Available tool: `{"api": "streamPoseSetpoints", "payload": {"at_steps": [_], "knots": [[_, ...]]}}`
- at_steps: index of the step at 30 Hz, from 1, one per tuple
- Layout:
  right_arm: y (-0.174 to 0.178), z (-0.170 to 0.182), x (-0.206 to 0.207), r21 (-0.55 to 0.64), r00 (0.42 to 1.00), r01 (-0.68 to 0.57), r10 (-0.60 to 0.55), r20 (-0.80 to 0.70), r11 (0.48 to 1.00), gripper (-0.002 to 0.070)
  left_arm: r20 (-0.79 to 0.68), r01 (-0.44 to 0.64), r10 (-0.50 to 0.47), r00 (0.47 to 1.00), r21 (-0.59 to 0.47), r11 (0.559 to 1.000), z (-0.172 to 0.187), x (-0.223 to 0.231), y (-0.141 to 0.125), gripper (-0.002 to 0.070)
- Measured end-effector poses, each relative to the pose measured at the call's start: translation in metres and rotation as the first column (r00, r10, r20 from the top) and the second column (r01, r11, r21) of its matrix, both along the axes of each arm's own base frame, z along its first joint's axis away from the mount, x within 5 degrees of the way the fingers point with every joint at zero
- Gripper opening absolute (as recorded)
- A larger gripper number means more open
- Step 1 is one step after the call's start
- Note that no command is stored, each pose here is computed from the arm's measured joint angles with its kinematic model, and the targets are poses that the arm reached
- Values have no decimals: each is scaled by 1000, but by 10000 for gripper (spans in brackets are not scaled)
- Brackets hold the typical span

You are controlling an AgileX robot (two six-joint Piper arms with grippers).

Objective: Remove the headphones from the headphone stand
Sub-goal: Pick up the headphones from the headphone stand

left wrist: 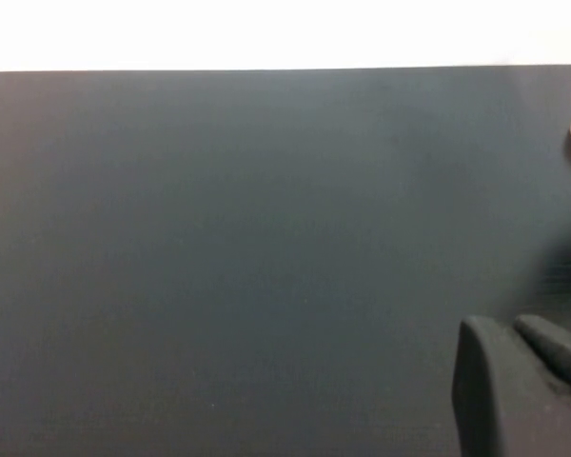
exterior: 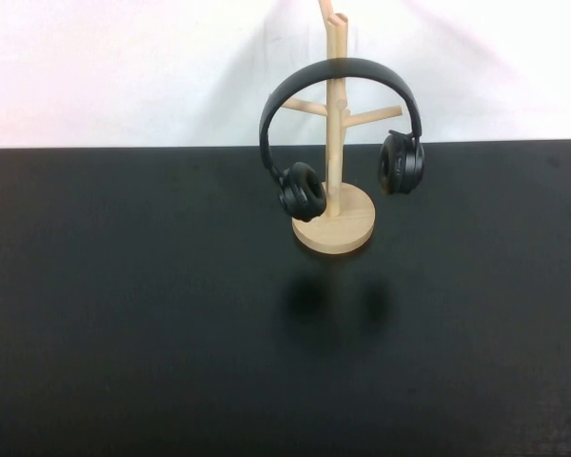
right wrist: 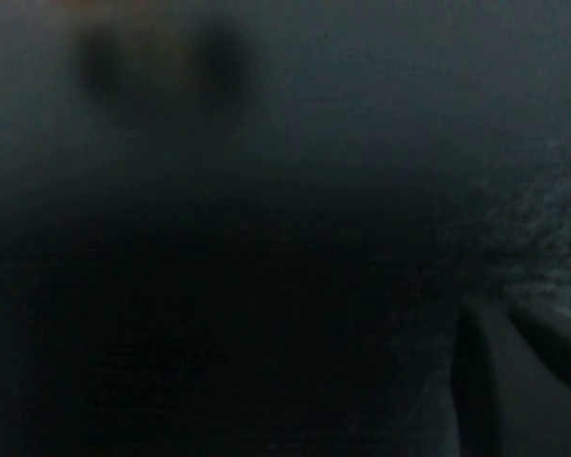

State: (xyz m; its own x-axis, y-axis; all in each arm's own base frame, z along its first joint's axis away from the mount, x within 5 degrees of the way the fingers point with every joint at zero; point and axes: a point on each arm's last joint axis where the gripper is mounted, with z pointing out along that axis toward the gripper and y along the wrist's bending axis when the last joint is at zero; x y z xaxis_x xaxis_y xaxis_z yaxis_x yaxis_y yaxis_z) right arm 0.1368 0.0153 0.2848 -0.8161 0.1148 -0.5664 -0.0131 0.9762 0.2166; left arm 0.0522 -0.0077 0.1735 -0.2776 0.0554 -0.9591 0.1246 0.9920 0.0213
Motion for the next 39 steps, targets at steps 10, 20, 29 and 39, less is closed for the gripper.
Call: {"api": "streamPoseSetpoints", "payload": {"at_steps": [10,20,29,39], "knots": [[53,9,85,-112,944,-328,319,-89,938,-6,0,0,0,1000,0,1000,0,0,0,-3],[130,47,110,-368,800,-525,592,93,767,-6,0,0,0,1000,0,1000,0,0,0,-3],[131,55,118,-478,759,-504,633,152,719,24,0,0,0,1000,0,1000,0,0,0,-3],[150,60,140,-640,558,-475,769,311,604,478,0,0,0,1000,0,1000,0,0,0,-3]]}}
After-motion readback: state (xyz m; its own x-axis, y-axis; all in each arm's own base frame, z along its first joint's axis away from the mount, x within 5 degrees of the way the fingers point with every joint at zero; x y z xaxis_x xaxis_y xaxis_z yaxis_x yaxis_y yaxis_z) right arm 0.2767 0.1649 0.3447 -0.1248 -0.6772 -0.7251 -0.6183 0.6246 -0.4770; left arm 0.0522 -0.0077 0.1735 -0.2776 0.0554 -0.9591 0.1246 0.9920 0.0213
